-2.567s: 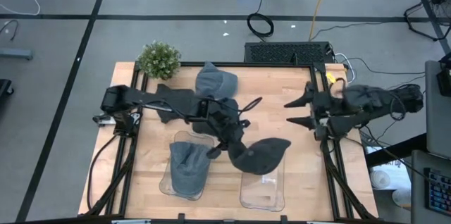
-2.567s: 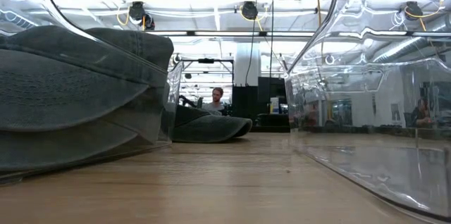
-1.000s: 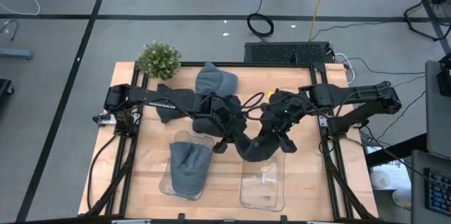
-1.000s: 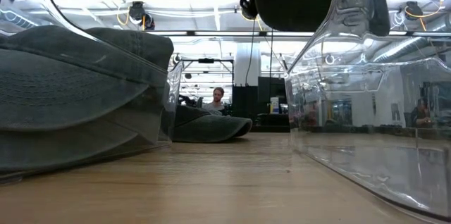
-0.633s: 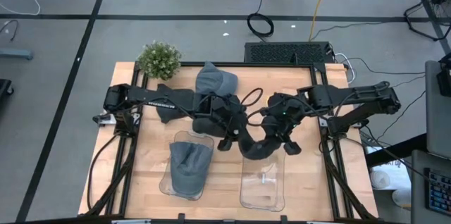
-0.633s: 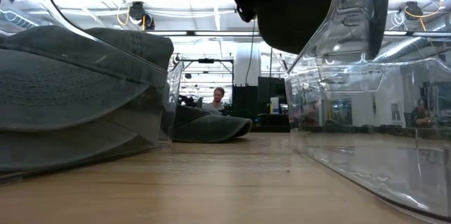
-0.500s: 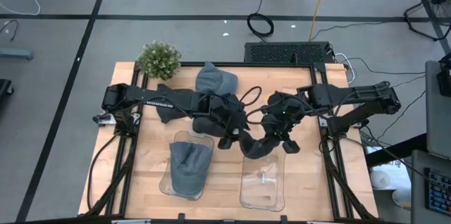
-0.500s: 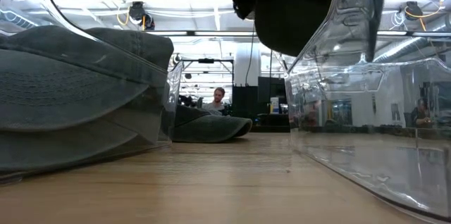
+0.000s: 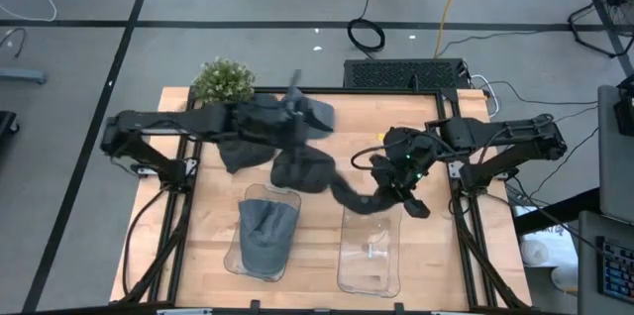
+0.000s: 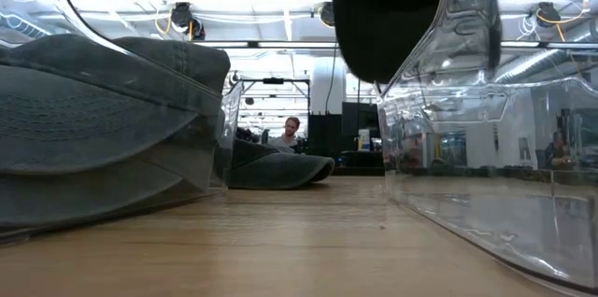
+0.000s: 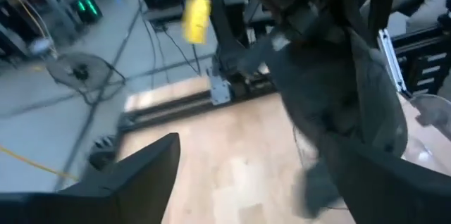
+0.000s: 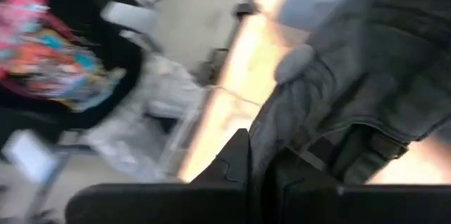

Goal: Pick & Place hat
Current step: Put the top right black cap into the right transparent bin

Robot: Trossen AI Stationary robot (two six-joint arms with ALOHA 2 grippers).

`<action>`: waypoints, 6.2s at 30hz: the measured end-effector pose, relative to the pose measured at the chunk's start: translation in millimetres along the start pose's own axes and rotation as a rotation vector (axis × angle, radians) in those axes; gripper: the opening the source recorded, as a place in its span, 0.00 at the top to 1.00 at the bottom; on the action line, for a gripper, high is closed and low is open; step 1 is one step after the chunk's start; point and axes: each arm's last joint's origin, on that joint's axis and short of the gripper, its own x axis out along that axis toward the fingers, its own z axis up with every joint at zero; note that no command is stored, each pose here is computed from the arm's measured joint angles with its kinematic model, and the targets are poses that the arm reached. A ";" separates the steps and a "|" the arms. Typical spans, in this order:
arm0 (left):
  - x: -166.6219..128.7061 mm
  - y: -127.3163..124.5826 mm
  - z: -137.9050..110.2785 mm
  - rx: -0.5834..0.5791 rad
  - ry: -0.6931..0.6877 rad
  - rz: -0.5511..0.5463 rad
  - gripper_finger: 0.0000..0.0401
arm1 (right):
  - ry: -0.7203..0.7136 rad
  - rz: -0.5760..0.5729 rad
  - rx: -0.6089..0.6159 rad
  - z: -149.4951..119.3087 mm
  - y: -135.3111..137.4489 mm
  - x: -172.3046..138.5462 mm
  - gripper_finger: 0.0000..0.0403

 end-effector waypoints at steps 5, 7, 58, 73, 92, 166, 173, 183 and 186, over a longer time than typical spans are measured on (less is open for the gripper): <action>-39.5 7.1 6.4 0.048 -0.002 0.022 0.19 | 0.003 0.106 0.001 -0.5 18.7 9.3 1.00; -48.1 10.6 7.5 0.038 -0.010 0.037 0.22 | 0.004 0.129 0.005 -1.8 24.7 15.6 1.00; -72.8 33.0 9.4 0.019 -0.057 0.129 0.18 | -0.269 0.092 -0.034 -109.3 23.3 138.7 1.00; -72.8 33.1 9.6 0.008 -0.060 0.129 0.23 | -0.302 0.019 0.092 -115.7 13.8 132.9 0.70; -72.7 32.9 8.9 -0.002 -0.054 0.127 0.22 | -0.370 -0.074 0.096 -115.9 20.2 91.9 0.47; -72.9 34.0 10.3 -0.016 -0.065 0.150 0.24 | -0.151 0.411 -0.147 -105.4 -37.6 117.5 1.00; -72.9 34.1 10.5 -0.016 -0.066 0.151 0.24 | -0.201 0.309 -0.282 -103.8 -49.6 115.0 1.00; -72.9 34.0 10.5 -0.027 -0.066 0.151 0.24 | -0.105 0.388 -0.200 -112.3 -48.5 130.8 1.00; -72.9 34.2 10.4 -0.025 -0.064 0.158 0.24 | -0.073 0.424 -0.168 -114.9 -44.6 134.5 1.00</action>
